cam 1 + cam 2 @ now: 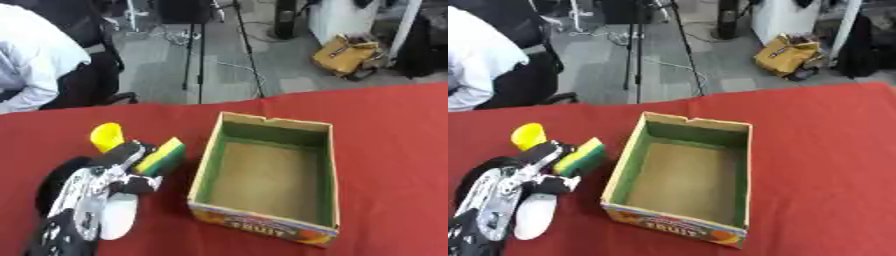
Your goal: Pick up objects on the table and place them in the box.
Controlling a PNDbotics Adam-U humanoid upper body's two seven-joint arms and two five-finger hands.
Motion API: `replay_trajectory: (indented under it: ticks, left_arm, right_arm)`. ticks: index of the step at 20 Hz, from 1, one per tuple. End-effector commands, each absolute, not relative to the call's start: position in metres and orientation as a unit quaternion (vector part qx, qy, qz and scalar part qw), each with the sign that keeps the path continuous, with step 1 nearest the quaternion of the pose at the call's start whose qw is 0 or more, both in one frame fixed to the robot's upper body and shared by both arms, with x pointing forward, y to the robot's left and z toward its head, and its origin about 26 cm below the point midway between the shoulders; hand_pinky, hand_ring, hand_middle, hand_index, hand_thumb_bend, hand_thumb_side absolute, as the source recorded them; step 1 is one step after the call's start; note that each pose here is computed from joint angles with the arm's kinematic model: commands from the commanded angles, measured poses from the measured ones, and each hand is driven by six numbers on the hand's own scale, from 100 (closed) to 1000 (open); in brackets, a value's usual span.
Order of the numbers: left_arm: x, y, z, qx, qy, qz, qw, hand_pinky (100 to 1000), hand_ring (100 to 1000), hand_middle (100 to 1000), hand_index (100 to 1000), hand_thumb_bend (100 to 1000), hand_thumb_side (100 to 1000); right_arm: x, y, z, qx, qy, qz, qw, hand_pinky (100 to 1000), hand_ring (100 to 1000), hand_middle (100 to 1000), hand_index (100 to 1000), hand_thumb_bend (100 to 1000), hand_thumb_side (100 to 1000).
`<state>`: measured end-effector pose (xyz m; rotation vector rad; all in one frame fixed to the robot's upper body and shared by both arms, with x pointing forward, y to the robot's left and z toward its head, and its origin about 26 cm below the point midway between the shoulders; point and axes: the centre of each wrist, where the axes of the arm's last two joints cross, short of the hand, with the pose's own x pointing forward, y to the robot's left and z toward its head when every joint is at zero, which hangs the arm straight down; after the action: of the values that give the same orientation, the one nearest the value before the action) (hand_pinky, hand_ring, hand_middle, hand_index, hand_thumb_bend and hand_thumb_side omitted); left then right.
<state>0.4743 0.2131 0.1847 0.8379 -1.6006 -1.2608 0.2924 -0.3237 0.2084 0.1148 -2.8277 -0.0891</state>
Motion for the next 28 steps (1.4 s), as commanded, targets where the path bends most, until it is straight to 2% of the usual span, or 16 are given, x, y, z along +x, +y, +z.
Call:
replay_trajectory:
  ticks: [1, 14, 28]
  left_arm:
    - [0.476, 0.214, 0.196, 0.353, -0.659, -0.504, 0.433, 375, 470, 237, 427, 100, 259]
    - [0.479, 0.208, 0.203, 0.342, -0.662, -0.506, 0.434, 359, 453, 211, 410, 100, 265]
    - [0.479, 0.208, 0.235, 0.354, -0.671, -0.5, 0.417, 365, 455, 207, 407, 100, 291]
  right_arm:
    - [0.291, -0.323, 0.215, 0.046, -0.988, -0.025, 0.144, 882, 750, 522, 583, 100, 1000]
    - [0.291, -0.323, 0.214, 0.047, -0.988, -0.025, 0.148, 884, 752, 523, 583, 100, 1000]
    - [0.291, -0.323, 0.214, 0.051, -0.986, -0.031, 0.155, 884, 750, 522, 581, 100, 1000]
